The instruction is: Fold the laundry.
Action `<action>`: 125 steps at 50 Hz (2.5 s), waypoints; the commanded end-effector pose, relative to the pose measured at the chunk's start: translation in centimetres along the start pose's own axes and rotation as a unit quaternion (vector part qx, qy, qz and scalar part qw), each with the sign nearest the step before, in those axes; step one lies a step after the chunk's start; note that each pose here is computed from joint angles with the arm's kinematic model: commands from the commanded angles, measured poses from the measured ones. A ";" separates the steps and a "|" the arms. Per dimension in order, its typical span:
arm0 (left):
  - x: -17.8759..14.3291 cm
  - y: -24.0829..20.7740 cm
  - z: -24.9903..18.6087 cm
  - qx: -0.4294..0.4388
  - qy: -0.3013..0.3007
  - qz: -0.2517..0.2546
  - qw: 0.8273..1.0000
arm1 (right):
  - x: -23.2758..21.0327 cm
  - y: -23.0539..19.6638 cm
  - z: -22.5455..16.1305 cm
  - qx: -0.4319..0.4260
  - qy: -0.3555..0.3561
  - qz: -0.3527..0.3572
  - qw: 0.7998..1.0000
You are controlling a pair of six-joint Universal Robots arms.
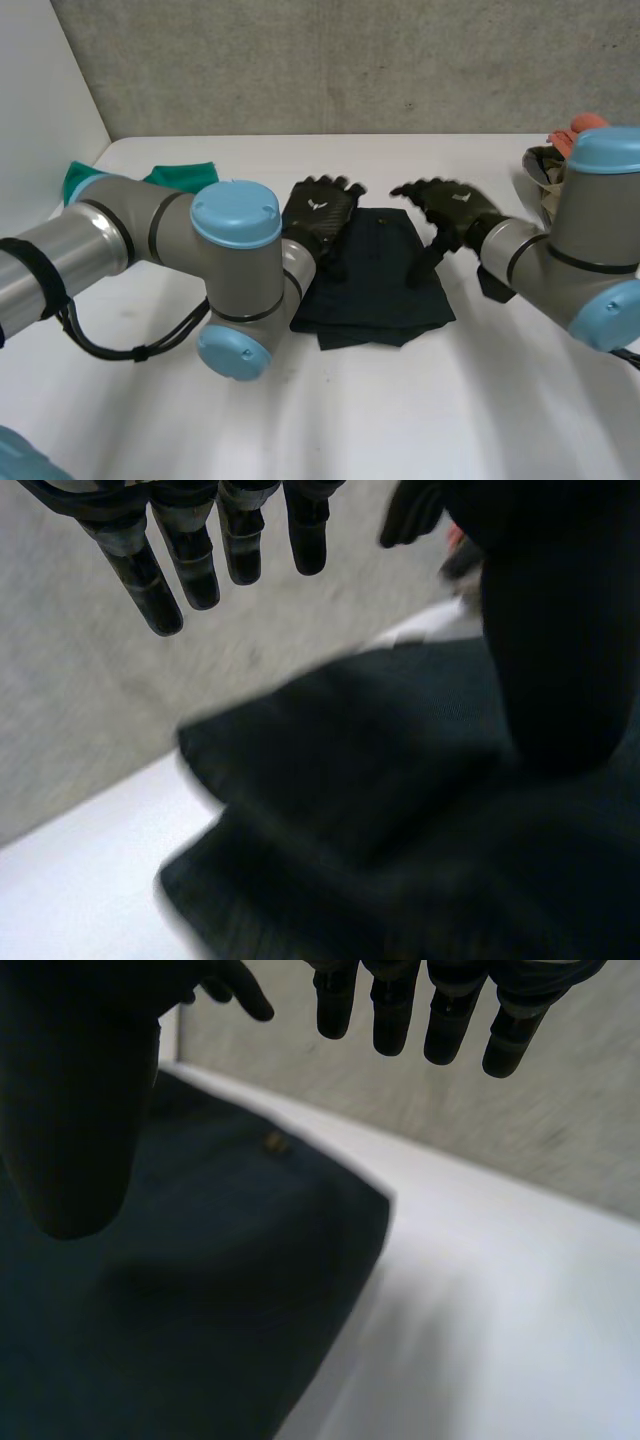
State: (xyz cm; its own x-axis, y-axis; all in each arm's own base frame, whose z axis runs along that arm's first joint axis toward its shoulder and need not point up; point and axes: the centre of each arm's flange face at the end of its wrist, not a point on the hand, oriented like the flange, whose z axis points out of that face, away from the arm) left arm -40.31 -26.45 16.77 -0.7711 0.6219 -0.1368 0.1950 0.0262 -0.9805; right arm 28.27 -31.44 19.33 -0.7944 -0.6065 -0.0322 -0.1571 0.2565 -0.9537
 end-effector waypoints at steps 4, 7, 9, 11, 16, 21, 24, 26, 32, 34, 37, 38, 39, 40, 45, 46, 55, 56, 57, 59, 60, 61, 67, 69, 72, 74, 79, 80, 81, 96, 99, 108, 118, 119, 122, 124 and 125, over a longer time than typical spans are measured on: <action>-1.0 3.6 -1.9 -0.112 -0.046 0.073 0.990 | 0.1 5.3 3.0 -0.075 -0.031 -0.028 0.996; -1.0 4.6 -2.5 -0.138 -0.041 0.089 0.986 | 0.2 5.9 3.1 -0.083 -0.026 -0.061 0.994; -1.0 4.9 -2.6 -0.143 -0.038 0.089 0.985 | 0.4 5.5 3.0 -0.079 -0.017 -0.091 0.993; -1.0 4.8 -2.7 -0.144 -0.037 0.089 0.985 | 0.4 5.2 2.9 -0.075 -0.013 -0.107 0.991; -0.9 4.2 -2.7 -0.135 -0.031 0.088 0.986 | -0.8 1.4 1.5 -0.025 -0.005 -0.144 0.989; -1.4 0.8 -2.7 -0.089 -0.041 0.081 0.992 | -1.8 -0.1 0.2 0.008 0.001 -0.158 0.987; -1.9 -2.3 -2.7 -0.036 -0.041 0.074 0.996 | -2.3 -0.8 -1.2 0.031 0.020 -0.168 0.985; -2.1 -4.1 -2.7 0.001 -0.027 0.071 0.997 | -2.8 -1.1 -2.1 0.042 0.032 -0.177 0.983; -2.8 -7.9 -3.2 0.063 0.042 0.068 0.995 | -5.1 2.7 -4.9 0.007 0.029 -0.205 0.978; -2.3 -8.9 -3.6 0.083 0.092 0.066 0.990 | -6.2 4.8 -5.6 -0.004 0.013 -0.207 0.978; -1.2 -9.4 -4.2 0.090 0.156 0.059 0.982 | -7.0 6.4 -6.0 -0.001 0.003 -0.210 0.978; -1.1 -9.5 -4.4 0.089 0.169 0.056 0.980 | -7.6 7.3 -6.2 0.006 -0.004 -0.214 0.977; -0.9 -9.6 -4.5 0.087 0.182 0.052 0.978 | -7.8 7.6 -6.2 0.013 -0.006 -0.215 0.976; -0.8 -9.6 -4.6 0.085 0.192 0.048 0.976 | -8.0 7.8 -6.2 0.021 -0.007 -0.217 0.976; -0.1 -9.7 -5.2 0.072 0.228 0.025 0.971 | -8.5 9.8 -4.7 0.046 -0.008 -0.225 0.973; -0.1 -9.7 -5.2 0.072 0.228 0.023 0.971 | -8.5 10.3 -4.1 0.053 -0.006 -0.227 0.972; 0.3 -9.4 -5.3 0.067 0.233 0.020 0.970 | -8.1 10.7 -1.2 0.108 0.014 -0.258 0.960; 0.3 -9.4 -5.3 0.067 0.233 0.020 0.970 | -8.1 10.5 -1.1 0.113 0.015 -0.261 0.959; 0.3 -9.4 -5.3 0.067 0.233 0.020 0.970 | -8.2 10.3 -0.7 0.120 0.017 -0.266 0.956; 0.2 -9.4 -5.3 0.067 0.232 0.020 0.970 | -8.2 10.1 -0.5 0.126 0.018 -0.270 0.954; 0.2 -9.4 -5.3 0.067 0.232 0.020 0.970 | -8.2 10.1 -0.4 0.128 0.018 -0.272 0.954; 0.2 -9.4 -5.3 0.067 0.231 0.020 0.970 | -8.2 10.1 -0.1 0.129 0.019 -0.274 0.953; 0.1 -9.5 -5.4 0.069 0.231 0.020 0.970 | -8.0 10.0 1.2 0.138 0.021 -0.274 0.952; 0.1 -9.7 -5.4 0.071 0.231 0.021 0.970 | -8.0 9.7 1.7 0.143 0.021 -0.273 0.951; -0.1 -10.1 -5.6 0.076 0.228 0.022 0.971 | -7.9 9.0 2.1 0.154 0.027 -0.273 0.949; -0.2 -10.3 -5.6 0.078 0.226 0.022 0.971 | -7.9 8.3 2.1 0.163 0.027 -0.273 0.948; -1.4 -12.1 -6.2 0.099 0.211 0.027 0.972 | -7.7 5.2 2.3 0.204 0.041 -0.272 0.940; -1.6 -12.3 -6.3 0.101 0.209 0.027 0.972 | -7.5 4.0 2.3 0.218 0.047 -0.270 0.937; -1.8 -12.5 -6.3 0.104 0.206 0.027 0.973 | -7.2 3.4 2.4 0.226 0.051 -0.269 0.935; -3.0 -15.5 -7.7 0.144 0.189 0.038 0.971 | 5.0 -12.2 2.2 0.396 0.177 -0.235 0.870; -3.1 -15.9 -8.0 0.150 0.187 0.040 0.970 | 8.5 -15.0 1.1 0.426 0.194 -0.233 0.852; -3.1 -15.9 -8.1 0.148 0.188 0.035 0.970 | 21.7 -17.1 -1.1 0.454 0.231 -0.215 0.833; -2.8 -15.6 -8.2 0.144 0.192 0.030 0.970 | 33.9 -6.5 2.1 0.406 0.170 -0.140 0.887; -2.8 -15.6 -8.1 0.143 0.192 0.029 0.970 | 34.5 -5.4 2.2 0.396 0.170 -0.136 0.892; -2.6 -15.4 -8.1 0.140 0.192 0.026 0.971 | 35.7 -1.3 2.6 0.361 0.167 -0.118 0.910; -2.5 -15.4 -8.1 0.140 0.190 0.025 0.971 | 35.6 0.2 2.9 0.348 0.161 -0.109 0.917; -2.4 -15.4 -8.1 0.140 0.189 0.025 0.972 | 35.3 1.2 3.1 0.338 0.154 -0.104 0.922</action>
State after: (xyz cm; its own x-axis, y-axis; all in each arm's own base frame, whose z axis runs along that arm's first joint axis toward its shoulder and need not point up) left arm -36.32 -22.21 33.54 -0.4722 0.8624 -0.1826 0.0128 -0.2004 -0.9796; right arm 2.62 -55.31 22.04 -0.9439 -0.2681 0.1929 -0.0173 -0.5430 -0.8396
